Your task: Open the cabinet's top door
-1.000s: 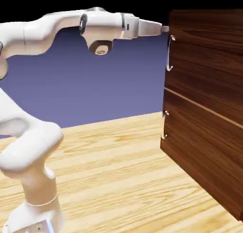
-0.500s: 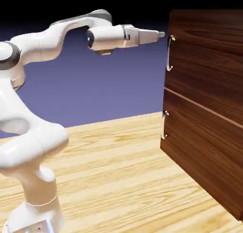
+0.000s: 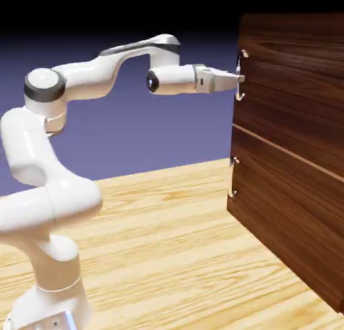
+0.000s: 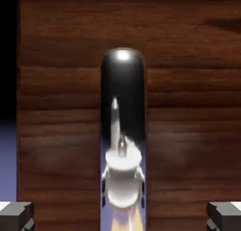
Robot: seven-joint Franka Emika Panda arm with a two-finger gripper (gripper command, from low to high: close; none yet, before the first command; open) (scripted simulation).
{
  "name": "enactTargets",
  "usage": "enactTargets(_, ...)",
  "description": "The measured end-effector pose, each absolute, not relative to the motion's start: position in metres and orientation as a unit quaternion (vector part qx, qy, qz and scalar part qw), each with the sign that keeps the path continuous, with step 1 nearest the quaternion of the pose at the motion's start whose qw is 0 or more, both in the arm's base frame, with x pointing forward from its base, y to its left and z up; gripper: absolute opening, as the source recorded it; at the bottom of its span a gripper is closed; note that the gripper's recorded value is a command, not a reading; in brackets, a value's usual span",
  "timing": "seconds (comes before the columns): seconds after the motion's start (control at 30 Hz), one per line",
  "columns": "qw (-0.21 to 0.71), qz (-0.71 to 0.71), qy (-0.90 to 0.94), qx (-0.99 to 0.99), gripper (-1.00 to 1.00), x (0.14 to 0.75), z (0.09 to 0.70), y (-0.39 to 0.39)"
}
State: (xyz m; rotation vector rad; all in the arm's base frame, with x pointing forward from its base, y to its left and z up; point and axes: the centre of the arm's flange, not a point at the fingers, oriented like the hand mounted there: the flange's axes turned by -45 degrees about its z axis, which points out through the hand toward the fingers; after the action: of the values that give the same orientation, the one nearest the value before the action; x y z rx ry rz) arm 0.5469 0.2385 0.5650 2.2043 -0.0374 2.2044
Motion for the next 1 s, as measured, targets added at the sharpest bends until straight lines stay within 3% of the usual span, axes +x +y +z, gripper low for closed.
enactTargets(0.5,-0.057,0.705,0.057,0.705,-1.00,0.449,0.565,0.204)
enactTargets(1.0,-0.156,0.690,0.155,0.690,-1.00,0.324,0.565,0.121)
